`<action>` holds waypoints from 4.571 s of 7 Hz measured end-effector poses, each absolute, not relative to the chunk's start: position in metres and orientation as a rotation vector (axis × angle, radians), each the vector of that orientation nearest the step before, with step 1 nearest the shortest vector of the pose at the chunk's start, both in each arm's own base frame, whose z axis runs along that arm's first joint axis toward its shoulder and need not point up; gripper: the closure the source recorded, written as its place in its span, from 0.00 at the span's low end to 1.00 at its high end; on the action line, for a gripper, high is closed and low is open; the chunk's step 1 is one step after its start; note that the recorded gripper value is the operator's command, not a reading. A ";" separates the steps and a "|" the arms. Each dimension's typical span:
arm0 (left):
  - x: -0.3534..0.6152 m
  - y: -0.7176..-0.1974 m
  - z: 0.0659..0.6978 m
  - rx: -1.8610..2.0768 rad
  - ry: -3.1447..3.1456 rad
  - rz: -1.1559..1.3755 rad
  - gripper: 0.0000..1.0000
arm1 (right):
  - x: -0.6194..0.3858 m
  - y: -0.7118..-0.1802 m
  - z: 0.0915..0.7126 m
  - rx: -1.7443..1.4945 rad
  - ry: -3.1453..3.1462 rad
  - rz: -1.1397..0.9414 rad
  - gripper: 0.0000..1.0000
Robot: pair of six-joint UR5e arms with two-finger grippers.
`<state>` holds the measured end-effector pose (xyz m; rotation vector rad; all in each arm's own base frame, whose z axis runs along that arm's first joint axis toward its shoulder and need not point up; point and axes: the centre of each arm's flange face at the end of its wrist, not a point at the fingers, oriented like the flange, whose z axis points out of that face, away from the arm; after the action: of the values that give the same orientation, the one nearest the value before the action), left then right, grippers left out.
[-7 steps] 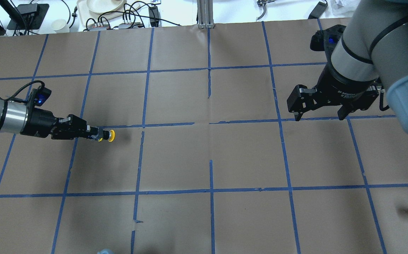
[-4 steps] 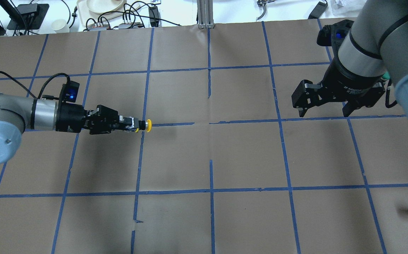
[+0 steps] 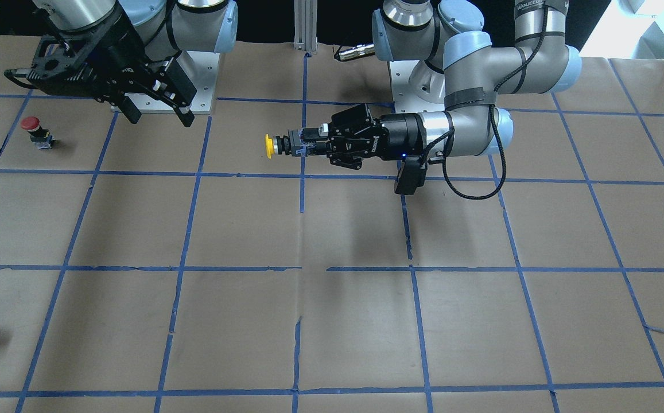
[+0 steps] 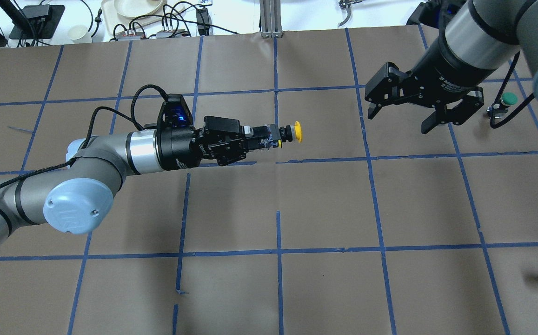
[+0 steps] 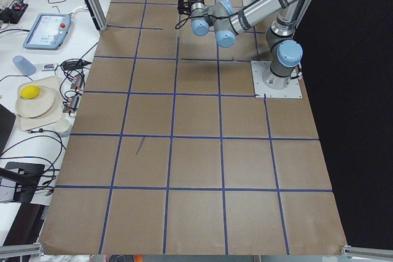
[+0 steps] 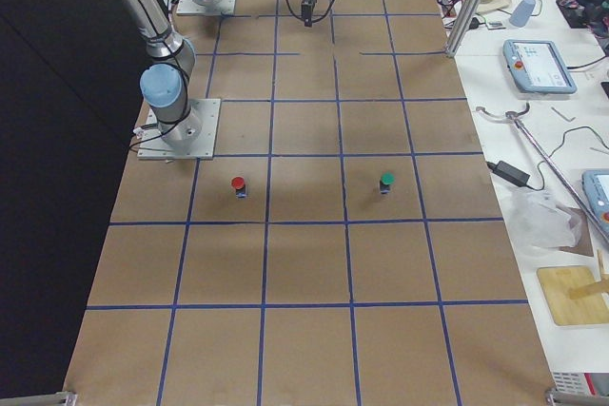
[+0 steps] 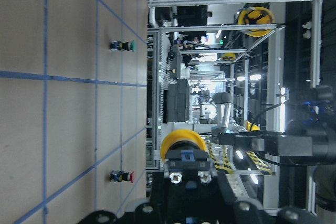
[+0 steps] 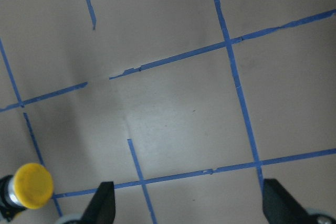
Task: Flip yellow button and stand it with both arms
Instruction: 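Lift the button with the left gripper toward the right gripper while the right arm approaches, then close the right gripper on the yellow cap held by the left gripper, then open the left gripper and withdraw it while the right gripper carries the button away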
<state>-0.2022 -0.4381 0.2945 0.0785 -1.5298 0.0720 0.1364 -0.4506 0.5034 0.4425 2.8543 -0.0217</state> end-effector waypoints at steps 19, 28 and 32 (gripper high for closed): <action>-0.277 -0.418 0.325 0.051 -1.220 0.076 0.87 | 0.135 -0.443 0.529 1.177 2.109 0.460 0.85; -0.272 -0.443 0.367 -0.059 -1.388 0.041 0.00 | 0.122 -0.451 0.554 1.191 2.111 0.380 0.93; -0.252 -0.490 0.448 -0.090 -2.096 0.114 0.00 | 0.083 -0.453 0.540 0.734 2.600 0.101 0.93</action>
<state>-0.2516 -0.4897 0.4482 -0.0901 -2.0962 0.1145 0.0831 -0.4530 0.5398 0.7336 2.6004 0.1008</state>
